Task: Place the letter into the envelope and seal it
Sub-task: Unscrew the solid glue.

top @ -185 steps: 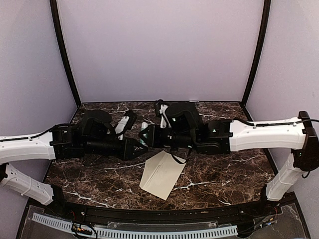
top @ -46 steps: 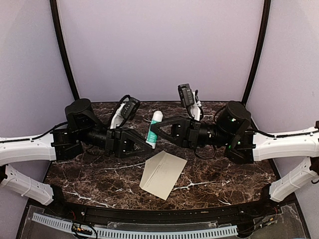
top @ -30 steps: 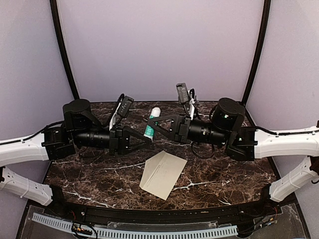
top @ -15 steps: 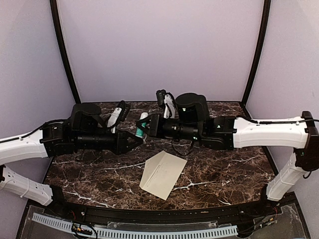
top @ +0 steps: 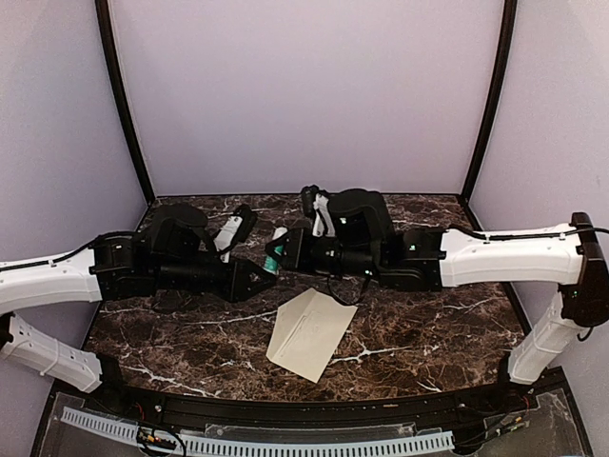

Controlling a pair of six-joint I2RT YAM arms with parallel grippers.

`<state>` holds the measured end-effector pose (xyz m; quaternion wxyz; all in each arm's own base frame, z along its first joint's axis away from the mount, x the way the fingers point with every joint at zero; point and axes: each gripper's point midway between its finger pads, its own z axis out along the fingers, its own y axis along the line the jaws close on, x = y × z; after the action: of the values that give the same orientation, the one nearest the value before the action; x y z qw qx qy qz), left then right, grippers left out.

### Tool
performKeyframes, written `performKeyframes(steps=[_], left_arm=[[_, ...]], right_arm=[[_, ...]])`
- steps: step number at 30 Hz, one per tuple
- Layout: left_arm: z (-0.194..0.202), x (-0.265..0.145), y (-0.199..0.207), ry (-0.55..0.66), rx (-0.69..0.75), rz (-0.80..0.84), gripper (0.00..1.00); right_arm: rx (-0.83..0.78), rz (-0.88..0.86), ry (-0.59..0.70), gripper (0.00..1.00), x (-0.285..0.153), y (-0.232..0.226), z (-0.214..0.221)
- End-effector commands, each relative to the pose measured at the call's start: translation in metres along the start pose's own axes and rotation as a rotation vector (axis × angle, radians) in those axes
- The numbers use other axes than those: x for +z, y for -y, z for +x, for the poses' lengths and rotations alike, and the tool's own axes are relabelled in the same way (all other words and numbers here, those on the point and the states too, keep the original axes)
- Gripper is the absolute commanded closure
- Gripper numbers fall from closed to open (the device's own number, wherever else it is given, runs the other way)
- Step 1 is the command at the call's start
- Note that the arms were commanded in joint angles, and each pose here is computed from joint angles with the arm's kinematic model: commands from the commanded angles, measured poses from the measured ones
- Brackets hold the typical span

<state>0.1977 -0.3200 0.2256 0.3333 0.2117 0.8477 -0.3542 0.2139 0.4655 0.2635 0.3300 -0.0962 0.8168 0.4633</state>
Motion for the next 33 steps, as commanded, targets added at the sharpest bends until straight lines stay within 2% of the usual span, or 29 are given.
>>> performKeyframes(steps=[1,8,11,17,20,23,33], left_arm=[[-0.029,-0.014,0.017,0.116,-0.025,0.092,1.0],[-0.036,-0.026,0.045,0.141,-0.011,0.26,1.0],[-0.04,-0.037,0.071,0.149,0.032,0.406,1.0],[-0.035,-0.06,0.118,0.113,0.112,0.695,1.0],[-0.032,-0.074,0.136,0.101,0.148,0.825,1.0],[-0.029,-0.079,0.143,0.079,0.147,0.888,1.0],[-0.027,-0.082,0.145,0.07,0.144,0.908,1.0]], right_arm=[[-0.04,-0.177,0.034,0.71,-0.039,-0.04,-0.005],[-0.118,-0.299,0.158,0.43,-0.099,-0.054,-0.029],[-0.146,-0.357,0.194,0.34,-0.117,-0.051,-0.03],[-0.2,-0.623,0.221,0.22,-0.151,-0.07,-0.021],[-0.241,-0.743,0.207,0.2,-0.16,-0.088,-0.015],[-0.263,-0.799,0.172,0.22,-0.156,-0.099,-0.009],[-0.31,-0.88,0.143,0.44,-0.149,-0.123,-0.007]])
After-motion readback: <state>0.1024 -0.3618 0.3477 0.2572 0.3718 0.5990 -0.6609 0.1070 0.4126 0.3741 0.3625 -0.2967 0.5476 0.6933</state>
